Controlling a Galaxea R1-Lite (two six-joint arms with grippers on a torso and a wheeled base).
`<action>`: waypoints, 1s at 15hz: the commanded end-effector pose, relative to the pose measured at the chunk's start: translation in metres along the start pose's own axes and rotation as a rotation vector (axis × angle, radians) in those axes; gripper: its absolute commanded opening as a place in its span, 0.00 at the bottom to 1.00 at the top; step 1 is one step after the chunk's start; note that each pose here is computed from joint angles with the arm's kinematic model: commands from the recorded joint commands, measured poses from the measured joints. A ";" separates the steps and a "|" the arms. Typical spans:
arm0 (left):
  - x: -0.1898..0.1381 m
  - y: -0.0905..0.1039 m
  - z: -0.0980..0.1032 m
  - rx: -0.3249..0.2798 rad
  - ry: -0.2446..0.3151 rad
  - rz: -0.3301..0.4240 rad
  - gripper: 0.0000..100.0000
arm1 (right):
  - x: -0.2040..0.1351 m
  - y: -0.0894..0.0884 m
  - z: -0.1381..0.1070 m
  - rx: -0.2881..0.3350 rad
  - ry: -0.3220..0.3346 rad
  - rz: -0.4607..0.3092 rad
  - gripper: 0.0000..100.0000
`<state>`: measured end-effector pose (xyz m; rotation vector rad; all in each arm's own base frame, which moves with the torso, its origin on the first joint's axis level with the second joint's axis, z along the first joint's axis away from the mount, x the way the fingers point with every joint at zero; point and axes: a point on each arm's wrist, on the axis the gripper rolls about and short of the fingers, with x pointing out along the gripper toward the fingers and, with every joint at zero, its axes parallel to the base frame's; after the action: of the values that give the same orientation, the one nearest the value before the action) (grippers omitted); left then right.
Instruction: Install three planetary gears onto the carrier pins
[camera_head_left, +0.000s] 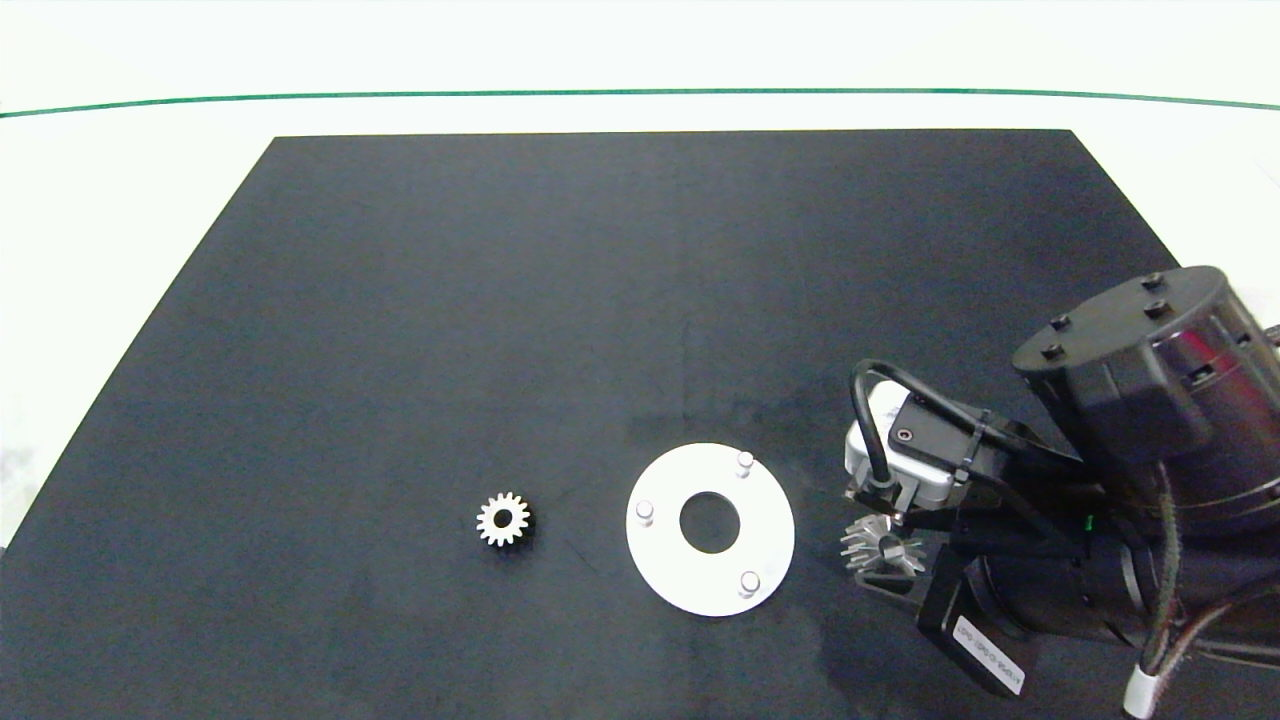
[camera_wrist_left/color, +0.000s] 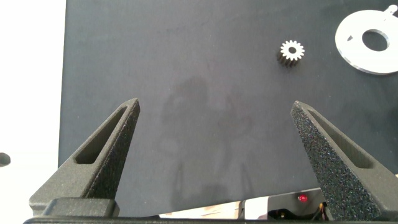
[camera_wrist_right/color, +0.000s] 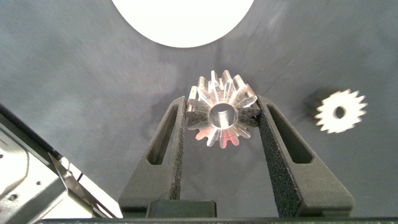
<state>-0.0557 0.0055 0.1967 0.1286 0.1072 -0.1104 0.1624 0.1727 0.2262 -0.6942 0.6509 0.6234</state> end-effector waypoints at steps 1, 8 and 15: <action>0.000 0.000 0.000 0.001 0.001 0.001 1.00 | 0.001 0.009 0.013 -0.036 -0.016 0.005 0.19; 0.000 0.000 0.000 0.001 0.000 -0.001 1.00 | 0.029 0.028 0.019 -0.080 0.046 0.042 0.19; -0.001 0.000 0.002 0.001 -0.008 0.000 1.00 | 0.035 0.036 0.031 -0.096 0.032 0.056 0.19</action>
<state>-0.0562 0.0055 0.1982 0.1284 0.0989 -0.1105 0.1686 0.2252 0.2076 -0.7709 0.6711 0.6984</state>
